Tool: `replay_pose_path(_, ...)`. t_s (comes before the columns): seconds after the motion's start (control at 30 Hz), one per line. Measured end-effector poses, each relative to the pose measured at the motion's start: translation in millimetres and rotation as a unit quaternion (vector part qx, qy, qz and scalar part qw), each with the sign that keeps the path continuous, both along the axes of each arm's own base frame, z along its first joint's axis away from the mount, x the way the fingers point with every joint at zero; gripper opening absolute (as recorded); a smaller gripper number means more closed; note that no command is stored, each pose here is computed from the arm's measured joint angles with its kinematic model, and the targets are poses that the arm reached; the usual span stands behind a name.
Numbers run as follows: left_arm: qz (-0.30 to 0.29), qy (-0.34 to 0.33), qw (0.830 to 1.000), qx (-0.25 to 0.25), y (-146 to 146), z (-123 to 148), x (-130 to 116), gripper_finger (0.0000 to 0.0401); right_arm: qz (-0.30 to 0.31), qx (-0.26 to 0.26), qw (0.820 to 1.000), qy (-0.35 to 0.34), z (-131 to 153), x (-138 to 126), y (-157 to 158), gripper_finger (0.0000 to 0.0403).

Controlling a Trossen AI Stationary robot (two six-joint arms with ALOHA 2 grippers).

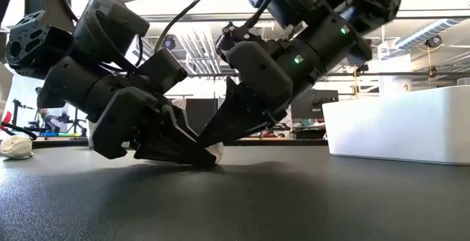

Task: Sort produce into baskets
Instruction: Put the right garlic into the middle right white bin

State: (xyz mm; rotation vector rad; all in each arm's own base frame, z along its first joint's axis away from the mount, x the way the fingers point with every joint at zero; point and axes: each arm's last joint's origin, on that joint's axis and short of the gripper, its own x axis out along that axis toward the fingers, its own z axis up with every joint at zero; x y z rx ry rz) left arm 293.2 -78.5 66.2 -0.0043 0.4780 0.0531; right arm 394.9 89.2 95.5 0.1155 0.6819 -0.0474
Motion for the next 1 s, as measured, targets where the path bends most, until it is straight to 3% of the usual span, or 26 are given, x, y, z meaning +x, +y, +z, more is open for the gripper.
replay_pose_path(0.43, 0.005, -0.001, 1.000, -0.021, -2.8, -1.0, -3.7, 0.0214, 0.033, -0.060, 0.995, 0.074, 36.5, 4.0, 0.4, 0.0053)
replay_pose_path(0.63, 0.004, 0.002, 1.000, -0.019, -3.3, -1.5, -4.2, 0.0214, 0.034, -0.071, 0.988, 0.134, 66.2, -1.3, -0.5, 0.0040)
replay_pose_path(0.77, 0.004, 0.003, 1.000, -0.019, -3.2, -1.8, -4.5, 0.0214, -0.013, -0.086, 0.969, 0.230, 99.5, -22.4, -3.3, 0.0039)
replay_pose_path(1.0, 0.005, 0.004, 1.000, -0.021, -3.4, -2.0, -4.7, 0.0214, -0.183, -0.162, 0.914, 0.325, 143.1, -90.9, -15.5, 0.0044)
